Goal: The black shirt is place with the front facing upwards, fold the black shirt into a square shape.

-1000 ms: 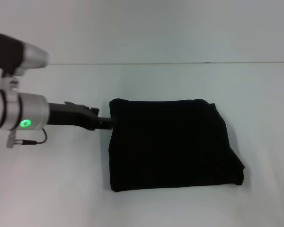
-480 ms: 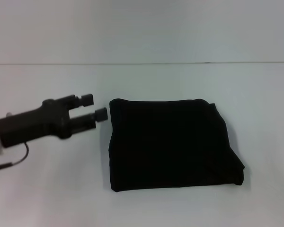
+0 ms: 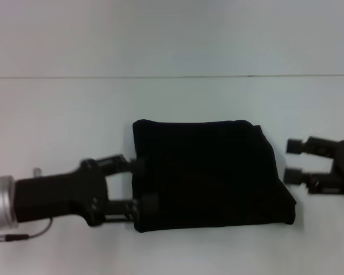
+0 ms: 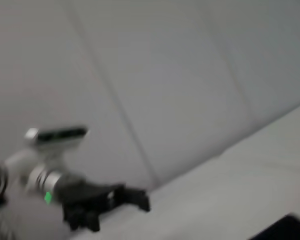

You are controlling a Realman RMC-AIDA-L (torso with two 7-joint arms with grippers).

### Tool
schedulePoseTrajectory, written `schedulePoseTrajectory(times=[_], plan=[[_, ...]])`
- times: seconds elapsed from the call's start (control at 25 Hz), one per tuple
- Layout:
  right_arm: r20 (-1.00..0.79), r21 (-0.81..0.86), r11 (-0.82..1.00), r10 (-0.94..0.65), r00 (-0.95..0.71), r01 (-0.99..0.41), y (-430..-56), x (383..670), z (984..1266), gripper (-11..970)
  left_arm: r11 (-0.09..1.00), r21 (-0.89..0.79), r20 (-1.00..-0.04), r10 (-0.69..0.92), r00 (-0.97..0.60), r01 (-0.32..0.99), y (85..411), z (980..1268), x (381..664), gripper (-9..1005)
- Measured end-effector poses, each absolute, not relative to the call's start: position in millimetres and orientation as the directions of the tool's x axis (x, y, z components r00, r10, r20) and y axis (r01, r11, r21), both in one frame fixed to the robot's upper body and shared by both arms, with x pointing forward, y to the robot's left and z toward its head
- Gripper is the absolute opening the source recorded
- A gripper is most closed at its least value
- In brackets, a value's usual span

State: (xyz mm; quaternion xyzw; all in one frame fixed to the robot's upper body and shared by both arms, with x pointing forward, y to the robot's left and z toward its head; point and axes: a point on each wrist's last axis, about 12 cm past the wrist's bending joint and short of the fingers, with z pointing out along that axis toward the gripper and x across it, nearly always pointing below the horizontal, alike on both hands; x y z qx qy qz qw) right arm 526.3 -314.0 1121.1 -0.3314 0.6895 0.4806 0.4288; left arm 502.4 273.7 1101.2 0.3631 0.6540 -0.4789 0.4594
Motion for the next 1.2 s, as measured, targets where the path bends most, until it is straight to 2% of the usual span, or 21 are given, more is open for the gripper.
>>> schedulePoseTrajectory(times=[0.12, 0.2, 0.64, 1.2], plan=[[-0.905, 0.365, 0.309, -0.106, -0.413, -0.878, -308, 527, 1119, 890, 0.25, -0.303, -0.939, 0.083, -0.333, 0.919, 264, 1098, 506, 858], [-0.899, 0.364, 0.305, -0.13, -0.418, -0.88, -307, 526, 1118, 930, 0.242, -0.313, -0.932, 0.107, -0.346, 0.919, 259, 1097, 510, 856], [-0.884, 0.337, 0.344, -0.205, -0.42, -0.877, -315, 515, 1112, 924, 0.189, -0.322, -0.902, 0.237, -0.361, 0.928, 225, 1093, 530, 849], [-0.881, 0.33, 0.363, -0.213, -0.423, -0.871, -314, 512, 1109, 924, 0.182, -0.324, -0.899, 0.248, -0.362, 0.928, 222, 1097, 535, 850]])
